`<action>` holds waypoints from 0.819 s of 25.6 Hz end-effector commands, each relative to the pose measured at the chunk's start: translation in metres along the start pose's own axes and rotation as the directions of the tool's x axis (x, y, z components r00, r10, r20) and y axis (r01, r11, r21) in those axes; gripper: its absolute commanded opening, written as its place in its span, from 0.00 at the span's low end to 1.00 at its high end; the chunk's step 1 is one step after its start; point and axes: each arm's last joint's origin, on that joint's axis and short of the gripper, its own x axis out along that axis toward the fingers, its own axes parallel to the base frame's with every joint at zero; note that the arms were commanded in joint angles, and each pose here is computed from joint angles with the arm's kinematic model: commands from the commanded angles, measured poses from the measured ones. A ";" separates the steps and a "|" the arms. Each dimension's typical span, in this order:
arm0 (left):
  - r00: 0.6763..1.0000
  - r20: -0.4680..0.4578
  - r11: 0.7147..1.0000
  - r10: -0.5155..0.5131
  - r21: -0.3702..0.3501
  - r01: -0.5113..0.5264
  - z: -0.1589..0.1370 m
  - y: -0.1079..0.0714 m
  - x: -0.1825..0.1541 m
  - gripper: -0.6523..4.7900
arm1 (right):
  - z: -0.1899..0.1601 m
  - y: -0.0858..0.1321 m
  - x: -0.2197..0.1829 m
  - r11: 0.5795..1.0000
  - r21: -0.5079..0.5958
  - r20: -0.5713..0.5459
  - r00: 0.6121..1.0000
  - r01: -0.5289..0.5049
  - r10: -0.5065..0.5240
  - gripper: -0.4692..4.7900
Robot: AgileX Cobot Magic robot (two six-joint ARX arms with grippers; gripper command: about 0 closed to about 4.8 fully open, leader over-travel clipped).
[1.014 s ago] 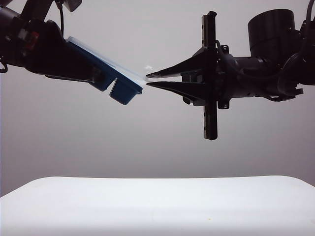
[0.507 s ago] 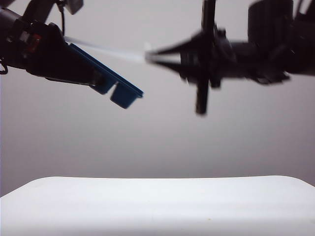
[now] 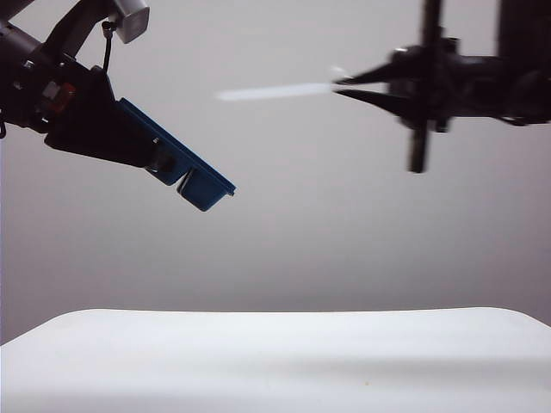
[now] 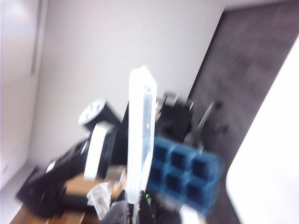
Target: Pick up the ice cube tray, remove its lid, and then place both the tray and the lid back on the table.
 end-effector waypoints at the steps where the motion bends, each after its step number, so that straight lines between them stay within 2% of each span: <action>1: 0.995 0.080 0.993 -0.066 0.102 0.057 0.002 0.001 -0.003 0.45 | -0.001 -0.005 -0.025 0.999 -0.039 0.061 0.998 0.032 -0.029 0.07; 6: 0.982 0.166 0.991 -0.086 0.114 0.067 -0.003 0.014 -0.006 0.45 | -0.025 -0.037 -0.054 0.992 0.037 0.160 0.979 0.119 -0.123 0.07; 10: 0.963 0.235 0.991 -0.135 0.046 0.127 -0.022 0.031 0.003 0.45 | -0.052 -0.065 -0.061 0.965 0.134 0.212 0.944 0.227 -0.252 0.07; 14: 0.957 0.236 0.984 -0.167 -0.025 0.177 -0.048 0.042 0.020 0.45 | -0.064 -0.078 -0.055 0.933 0.166 0.188 0.919 0.319 -0.347 0.07; 17: 0.960 0.218 0.980 -0.175 -0.058 0.191 -0.067 0.046 0.036 0.45 | -0.073 -0.086 -0.053 0.896 0.193 0.161 0.888 0.400 -0.431 0.07; 18: 0.960 0.214 0.978 -0.179 -0.066 0.197 -0.079 0.048 0.046 0.45 | -0.081 -0.091 -0.053 0.859 0.222 0.129 0.860 0.461 -0.495 0.07; 21: 0.963 0.203 0.973 -0.176 -0.114 0.202 -0.097 0.051 0.058 0.45 | -0.090 -0.096 -0.055 0.812 0.230 0.084 0.820 0.537 -0.566 0.07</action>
